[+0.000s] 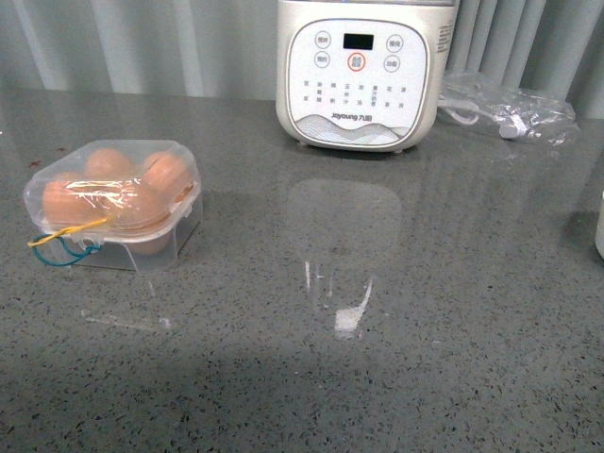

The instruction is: Put egg into box

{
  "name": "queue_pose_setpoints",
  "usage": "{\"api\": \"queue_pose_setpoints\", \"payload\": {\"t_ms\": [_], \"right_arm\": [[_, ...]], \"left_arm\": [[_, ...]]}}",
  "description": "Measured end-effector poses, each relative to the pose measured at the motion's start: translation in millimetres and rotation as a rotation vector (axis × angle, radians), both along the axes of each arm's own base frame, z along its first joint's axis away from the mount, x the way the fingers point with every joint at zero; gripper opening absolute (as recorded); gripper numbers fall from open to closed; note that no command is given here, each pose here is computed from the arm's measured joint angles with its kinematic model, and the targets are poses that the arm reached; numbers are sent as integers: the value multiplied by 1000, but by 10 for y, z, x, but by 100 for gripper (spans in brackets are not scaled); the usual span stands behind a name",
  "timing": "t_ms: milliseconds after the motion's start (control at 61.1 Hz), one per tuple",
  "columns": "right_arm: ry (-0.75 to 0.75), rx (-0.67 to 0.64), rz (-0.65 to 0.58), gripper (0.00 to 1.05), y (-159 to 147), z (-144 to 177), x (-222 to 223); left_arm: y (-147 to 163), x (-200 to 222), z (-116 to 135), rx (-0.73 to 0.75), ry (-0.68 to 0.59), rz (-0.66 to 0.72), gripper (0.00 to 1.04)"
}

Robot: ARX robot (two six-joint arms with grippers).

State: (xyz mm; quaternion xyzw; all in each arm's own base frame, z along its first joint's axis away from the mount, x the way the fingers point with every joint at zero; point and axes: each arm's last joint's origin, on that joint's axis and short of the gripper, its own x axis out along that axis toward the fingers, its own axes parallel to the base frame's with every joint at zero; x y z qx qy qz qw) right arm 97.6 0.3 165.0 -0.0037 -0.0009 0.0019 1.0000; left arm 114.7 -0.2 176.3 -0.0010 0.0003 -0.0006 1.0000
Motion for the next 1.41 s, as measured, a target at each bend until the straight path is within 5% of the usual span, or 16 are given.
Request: {"api": "queue_pose_setpoints", "payload": {"t_ms": [720,1243,1407], "right_arm": [[0,0,0,98,0,0,0],[0,0,0,98,0,0,0],[0,0,0,98,0,0,0]], "left_arm": [[0,-185,-33,-1,-26,0,4],[0,-185,-34,0,-26,0,96],[0,-185,-34,0,-26,0,98]]}}
